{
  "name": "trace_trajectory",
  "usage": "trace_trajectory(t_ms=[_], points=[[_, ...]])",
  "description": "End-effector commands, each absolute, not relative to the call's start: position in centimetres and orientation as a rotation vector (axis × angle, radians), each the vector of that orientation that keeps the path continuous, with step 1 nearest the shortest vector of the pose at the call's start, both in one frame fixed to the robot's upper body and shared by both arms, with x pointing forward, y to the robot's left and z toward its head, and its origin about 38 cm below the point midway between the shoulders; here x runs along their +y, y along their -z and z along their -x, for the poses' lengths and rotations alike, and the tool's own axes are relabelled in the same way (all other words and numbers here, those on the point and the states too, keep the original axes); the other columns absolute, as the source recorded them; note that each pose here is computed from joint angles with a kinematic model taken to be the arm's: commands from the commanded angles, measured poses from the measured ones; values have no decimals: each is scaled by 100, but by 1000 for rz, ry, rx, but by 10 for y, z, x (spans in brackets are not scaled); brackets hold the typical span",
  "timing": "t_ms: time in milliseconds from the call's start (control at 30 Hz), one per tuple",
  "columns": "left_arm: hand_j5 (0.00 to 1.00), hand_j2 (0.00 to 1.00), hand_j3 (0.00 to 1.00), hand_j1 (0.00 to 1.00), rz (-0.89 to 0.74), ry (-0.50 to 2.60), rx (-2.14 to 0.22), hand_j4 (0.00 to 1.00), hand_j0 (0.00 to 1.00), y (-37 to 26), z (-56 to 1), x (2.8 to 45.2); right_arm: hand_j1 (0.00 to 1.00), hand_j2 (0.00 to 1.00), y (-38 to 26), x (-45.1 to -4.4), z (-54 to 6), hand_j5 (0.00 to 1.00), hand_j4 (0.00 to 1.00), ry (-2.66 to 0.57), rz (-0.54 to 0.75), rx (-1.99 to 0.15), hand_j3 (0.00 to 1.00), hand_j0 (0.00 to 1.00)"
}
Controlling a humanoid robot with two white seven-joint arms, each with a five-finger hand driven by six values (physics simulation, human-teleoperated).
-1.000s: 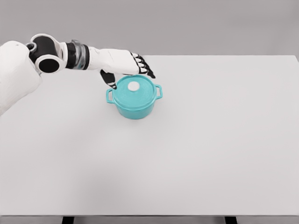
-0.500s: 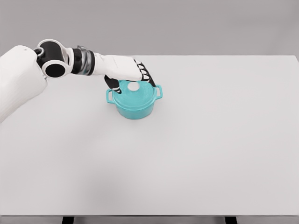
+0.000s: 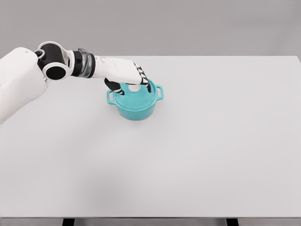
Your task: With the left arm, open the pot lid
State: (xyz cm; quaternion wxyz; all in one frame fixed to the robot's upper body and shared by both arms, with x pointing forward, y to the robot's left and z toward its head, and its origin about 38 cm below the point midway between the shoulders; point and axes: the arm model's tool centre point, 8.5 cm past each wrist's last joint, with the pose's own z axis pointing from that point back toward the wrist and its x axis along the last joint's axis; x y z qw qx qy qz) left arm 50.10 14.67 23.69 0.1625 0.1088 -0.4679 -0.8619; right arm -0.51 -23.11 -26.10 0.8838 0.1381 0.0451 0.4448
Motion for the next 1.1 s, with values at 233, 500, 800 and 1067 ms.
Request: trace_trajectory(t_ms=[233, 500, 800, 1067], points=[[76, 76, 76, 76, -307, 2459, -1311, 76, 76, -231, -502, 148, 100, 100, 261, -231, 5, 100, 100, -926, -288, 94, 100, 100], [60, 60, 60, 60, -312, 2460, -1306, 60, 60, -230, -503, 150, 100, 100, 261, -231, 6, 100, 100, -926, -289, 95, 100, 100], [41, 41, 41, 41, -321, 2462, -1303, 41, 41, -232, -503, 151, 100, 100, 261, -231, 5, 100, 100, -926, -288, 94, 100, 100], [39, 39, 39, 39, -472, 2393, -1187, 39, 39, -252, -506, 239, 100, 100, 261, -231, 5, 100, 100, -926, -288, 94, 100, 100]])
